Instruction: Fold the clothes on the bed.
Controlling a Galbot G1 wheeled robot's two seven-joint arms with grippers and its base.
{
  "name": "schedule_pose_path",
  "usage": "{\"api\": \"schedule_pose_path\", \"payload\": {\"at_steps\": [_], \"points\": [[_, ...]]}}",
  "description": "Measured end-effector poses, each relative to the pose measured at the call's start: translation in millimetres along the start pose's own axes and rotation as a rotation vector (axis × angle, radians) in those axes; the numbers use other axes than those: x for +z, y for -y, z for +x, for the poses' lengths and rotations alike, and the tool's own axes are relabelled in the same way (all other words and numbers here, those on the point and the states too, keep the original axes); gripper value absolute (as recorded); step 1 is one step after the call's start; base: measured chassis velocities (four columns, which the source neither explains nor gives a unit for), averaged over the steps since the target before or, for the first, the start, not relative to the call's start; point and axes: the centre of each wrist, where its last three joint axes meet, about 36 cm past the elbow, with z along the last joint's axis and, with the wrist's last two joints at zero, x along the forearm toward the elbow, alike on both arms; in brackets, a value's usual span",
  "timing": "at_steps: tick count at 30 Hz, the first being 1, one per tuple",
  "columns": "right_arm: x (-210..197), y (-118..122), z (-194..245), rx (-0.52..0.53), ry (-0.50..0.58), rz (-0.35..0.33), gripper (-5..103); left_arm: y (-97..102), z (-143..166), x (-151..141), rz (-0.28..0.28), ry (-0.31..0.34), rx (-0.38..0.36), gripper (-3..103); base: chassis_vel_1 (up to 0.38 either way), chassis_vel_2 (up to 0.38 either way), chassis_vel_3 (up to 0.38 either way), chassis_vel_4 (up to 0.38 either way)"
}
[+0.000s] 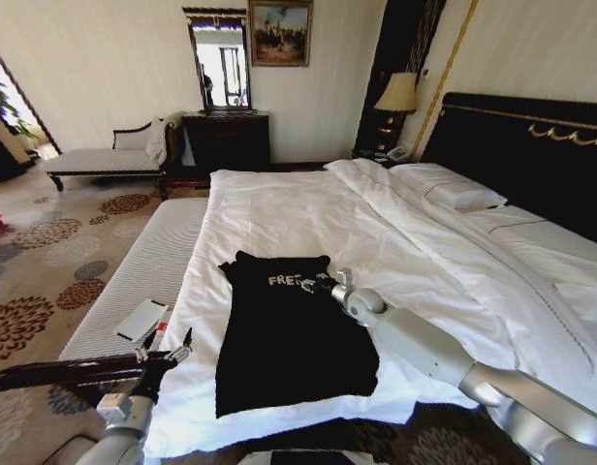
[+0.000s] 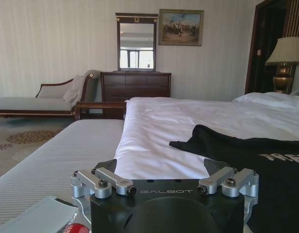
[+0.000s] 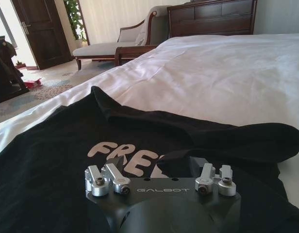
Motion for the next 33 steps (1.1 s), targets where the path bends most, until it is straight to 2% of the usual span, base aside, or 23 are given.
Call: {"api": "schedule_pose_path", "payload": {"at_steps": [2, 4, 5, 7, 9, 16, 22, 25, 27, 33], "points": [[-1, 1, 1, 0.005, 0.012, -0.010, 74, -0.6, 0, -1, -0.001, 0.001, -0.001, 100, 0.000, 0.000, 0.000, 0.000], [-11, 7, 10, 0.019, 0.060, -0.045, 85, -0.4, 0, -1, 0.000, 0.003, -0.002, 100, 0.000, 0.000, 0.000, 0.000], [-11, 7, 10, 0.019, 0.060, -0.045, 85, -0.4, 0, -1, 0.000, 0.003, -0.002, 100, 0.000, 0.000, 0.000, 0.000], [-17, 11, 21, 0.027, 0.091, -0.051, 95, 2.0, -1, -1, 0.005, 0.006, 0.001, 100, 0.000, 0.000, 0.000, 0.000], [-21, 16, 32, 0.031, 0.114, -0.053, 99, 4.3, -4, -1, 0.009, 0.009, 0.003, 100, 0.000, 0.000, 0.000, 0.000], [-18, 32, 58, 0.084, 0.155, -0.064, 100, 8.5, -16, -8, 0.030, 0.017, 0.006, 100, 0.000, 0.000, 0.000, 0.000], [10, 54, 98, 0.173, 0.160, -0.096, 100, 8.2, -59, -27, 0.093, 0.037, 0.011, 100, 0.000, 0.000, 0.000, 0.000], [24, 64, 118, 0.223, 0.155, -0.117, 100, 1.7, -81, -31, 0.139, 0.017, 0.012, 100, 0.000, 0.000, 0.000, 0.000], [27, 67, 124, 0.236, 0.157, -0.118, 100, 0.0, -87, -31, 0.148, 0.012, 0.011, 100, 0.000, 0.000, 0.000, 0.000], [39, 98, 181, 0.369, 0.189, -0.144, 100, -11.0, -134, -25, 0.205, -0.025, 0.024, 100, 0.000, 0.000, 0.000, 0.000]]}}
